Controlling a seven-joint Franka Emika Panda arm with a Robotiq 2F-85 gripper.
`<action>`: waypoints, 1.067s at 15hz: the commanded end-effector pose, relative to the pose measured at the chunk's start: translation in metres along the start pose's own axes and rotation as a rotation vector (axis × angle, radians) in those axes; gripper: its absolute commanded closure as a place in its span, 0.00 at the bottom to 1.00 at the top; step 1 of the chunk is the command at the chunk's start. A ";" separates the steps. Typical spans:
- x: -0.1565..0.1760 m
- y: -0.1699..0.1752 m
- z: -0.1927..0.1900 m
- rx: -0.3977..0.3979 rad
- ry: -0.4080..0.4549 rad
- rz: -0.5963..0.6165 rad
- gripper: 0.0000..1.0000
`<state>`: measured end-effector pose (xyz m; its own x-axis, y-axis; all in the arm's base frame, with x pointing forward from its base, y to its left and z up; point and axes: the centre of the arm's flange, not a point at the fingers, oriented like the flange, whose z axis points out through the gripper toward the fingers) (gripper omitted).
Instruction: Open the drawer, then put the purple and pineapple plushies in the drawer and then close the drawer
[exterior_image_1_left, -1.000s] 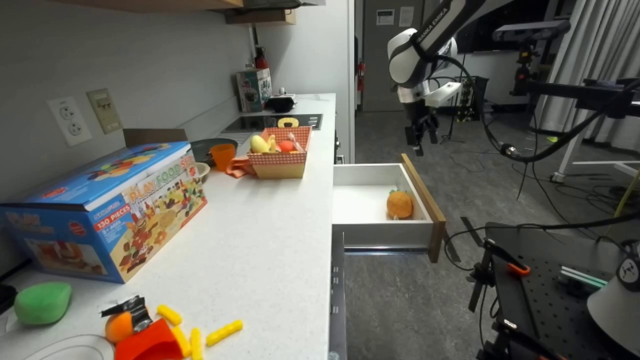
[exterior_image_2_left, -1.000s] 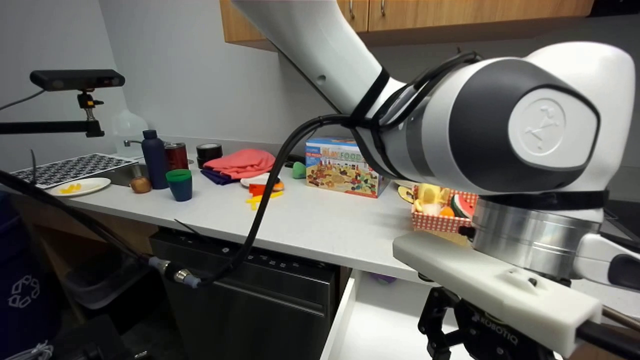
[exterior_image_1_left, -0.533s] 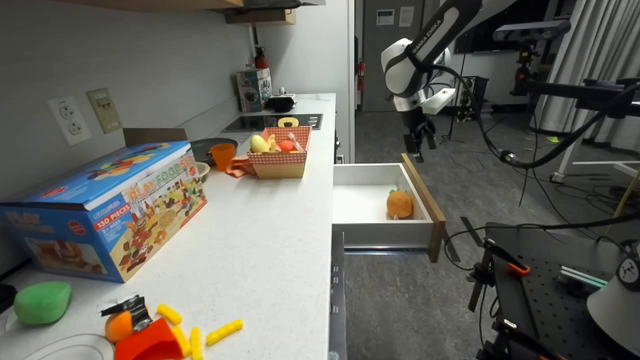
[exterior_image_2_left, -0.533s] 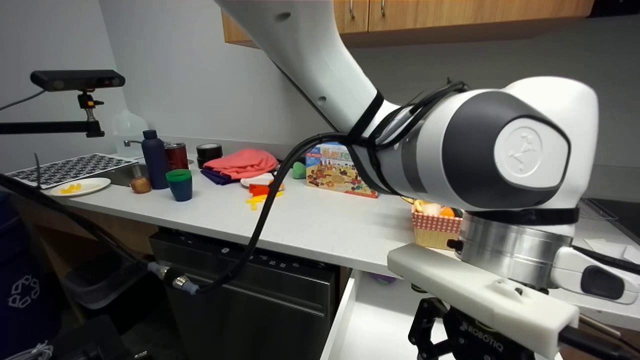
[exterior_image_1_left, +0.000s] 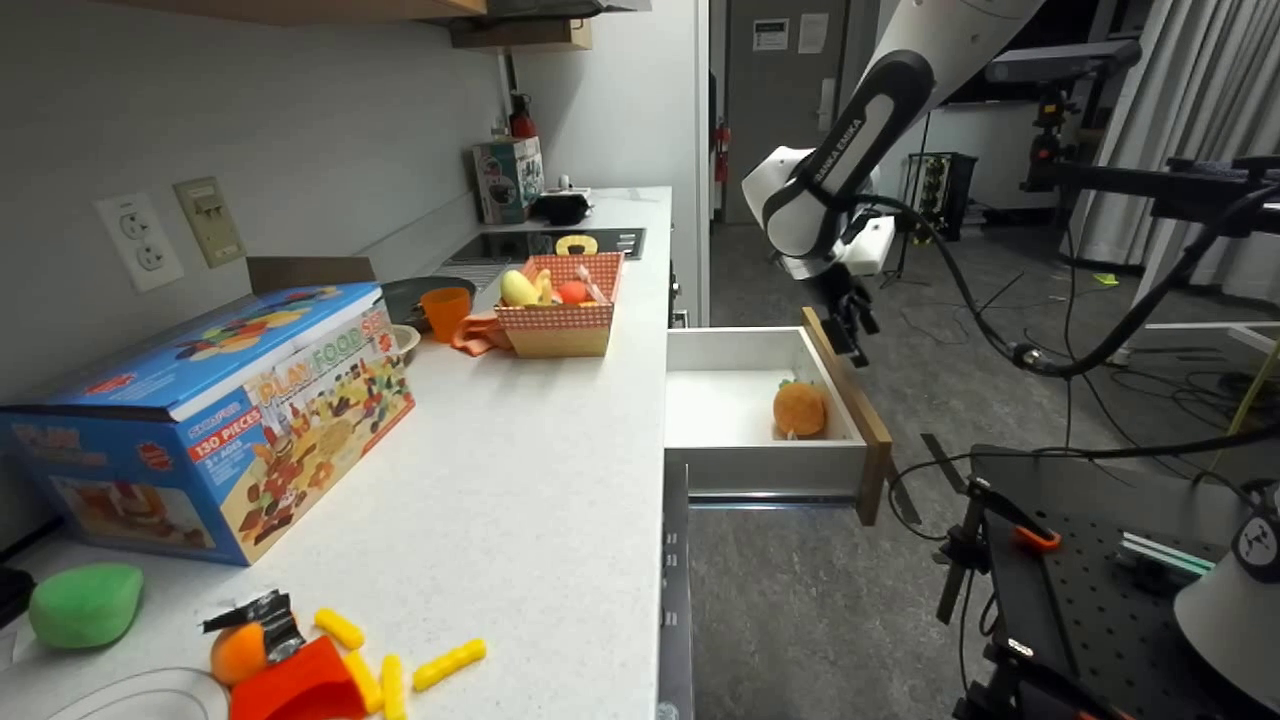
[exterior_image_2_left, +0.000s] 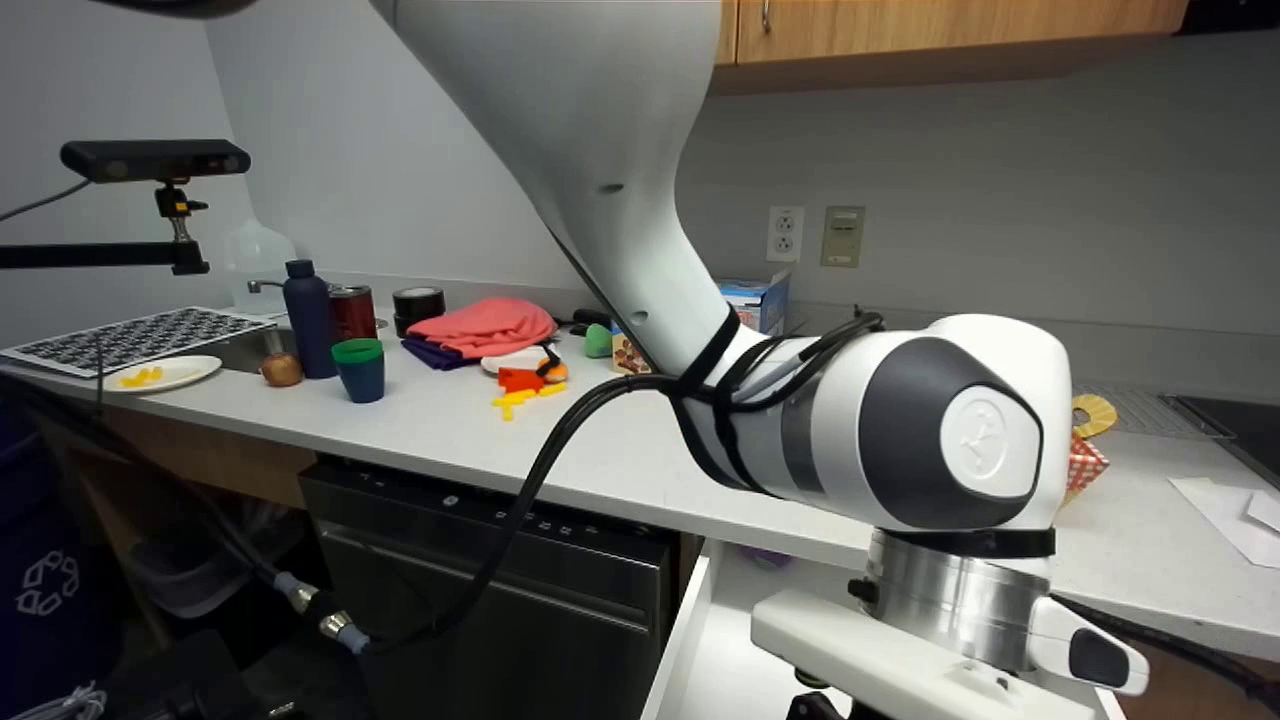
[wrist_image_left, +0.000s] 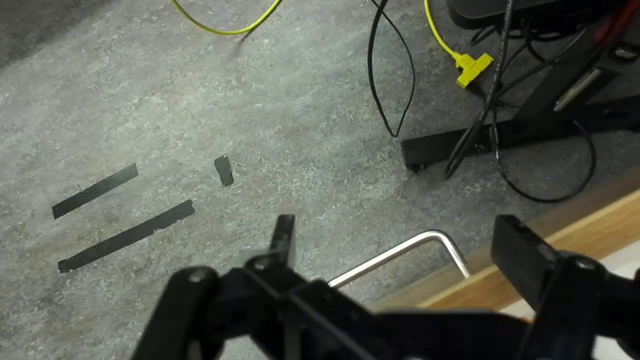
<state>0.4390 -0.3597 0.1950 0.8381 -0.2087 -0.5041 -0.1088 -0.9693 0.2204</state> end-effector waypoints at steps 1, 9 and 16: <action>0.008 -0.001 0.014 -0.023 -0.074 -0.150 0.00; 0.031 -0.027 0.024 0.061 -0.097 -0.394 0.00; 0.056 -0.046 -0.006 0.117 0.005 -0.414 0.00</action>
<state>0.4723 -0.3257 0.1577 0.8069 0.1791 -0.5629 0.1734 -0.9828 -0.0641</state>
